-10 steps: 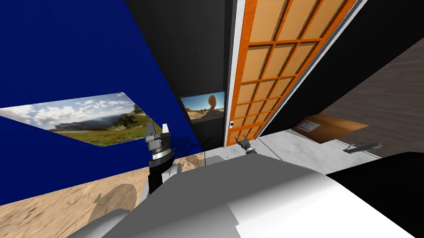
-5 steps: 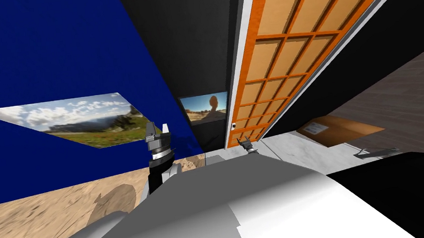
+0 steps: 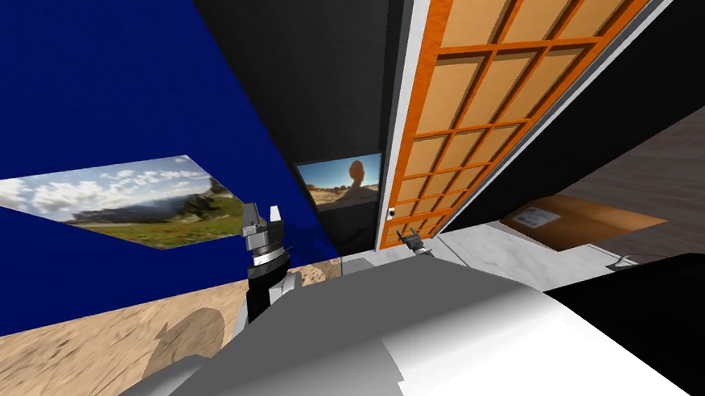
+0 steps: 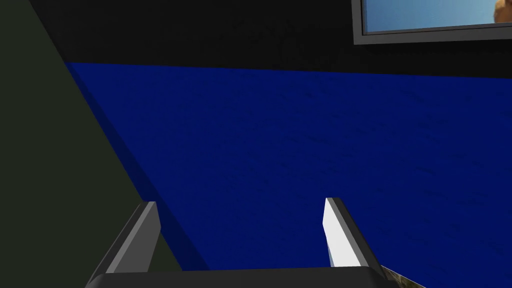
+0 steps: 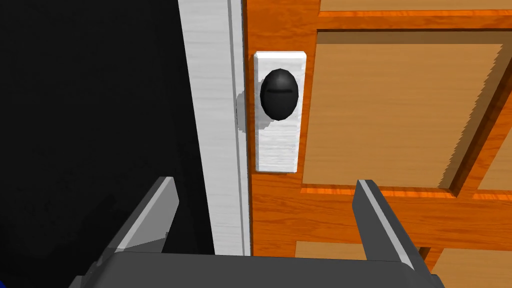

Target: Pull the door open

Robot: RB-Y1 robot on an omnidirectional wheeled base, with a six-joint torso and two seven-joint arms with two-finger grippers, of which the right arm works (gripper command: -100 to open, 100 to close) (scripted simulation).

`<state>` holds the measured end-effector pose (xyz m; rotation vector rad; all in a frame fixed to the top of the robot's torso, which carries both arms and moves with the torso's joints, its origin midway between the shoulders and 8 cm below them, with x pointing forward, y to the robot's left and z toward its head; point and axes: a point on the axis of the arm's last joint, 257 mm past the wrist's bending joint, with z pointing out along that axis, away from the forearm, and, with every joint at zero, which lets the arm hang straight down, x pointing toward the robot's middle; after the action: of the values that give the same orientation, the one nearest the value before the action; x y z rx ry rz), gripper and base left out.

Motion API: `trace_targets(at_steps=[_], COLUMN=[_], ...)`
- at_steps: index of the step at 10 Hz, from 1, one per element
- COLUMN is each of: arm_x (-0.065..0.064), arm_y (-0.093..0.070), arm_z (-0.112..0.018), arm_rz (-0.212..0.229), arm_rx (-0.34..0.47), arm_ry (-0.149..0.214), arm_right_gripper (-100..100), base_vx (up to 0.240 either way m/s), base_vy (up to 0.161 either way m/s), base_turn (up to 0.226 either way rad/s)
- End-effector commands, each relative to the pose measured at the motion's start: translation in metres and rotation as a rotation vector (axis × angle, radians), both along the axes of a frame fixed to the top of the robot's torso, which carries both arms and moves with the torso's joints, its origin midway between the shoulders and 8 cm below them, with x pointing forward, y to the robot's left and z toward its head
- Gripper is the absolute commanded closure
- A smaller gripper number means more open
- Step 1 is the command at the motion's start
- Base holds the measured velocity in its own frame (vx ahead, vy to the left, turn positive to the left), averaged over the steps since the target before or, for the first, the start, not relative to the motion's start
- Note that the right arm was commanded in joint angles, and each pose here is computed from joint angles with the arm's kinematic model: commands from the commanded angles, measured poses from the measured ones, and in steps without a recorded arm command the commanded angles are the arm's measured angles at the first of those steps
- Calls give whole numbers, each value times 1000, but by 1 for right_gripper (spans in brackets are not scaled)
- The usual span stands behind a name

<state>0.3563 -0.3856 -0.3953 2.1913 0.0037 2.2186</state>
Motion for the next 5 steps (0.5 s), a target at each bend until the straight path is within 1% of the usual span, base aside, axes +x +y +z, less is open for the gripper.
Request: trace_targets(at_steps=[1,2,3,4,5], arm_x=[-3,-2,7,14,19], arm_y=[-7,-4,-10,-14,-16], arm_z=[-3,-3,-2,-2,-2], arm_rz=[-7,-4,-38,-68,-85], arm_rx=[12,6,5,3,2], arm_ry=[8,6,2,1,1], arm_right_gripper=[-100,-100,-100,-100,-100], base_vx=[82,40,38,89,109], base_vy=[-5,-5,-31,-104,-120], base_turn=[27,7,218,279,233])
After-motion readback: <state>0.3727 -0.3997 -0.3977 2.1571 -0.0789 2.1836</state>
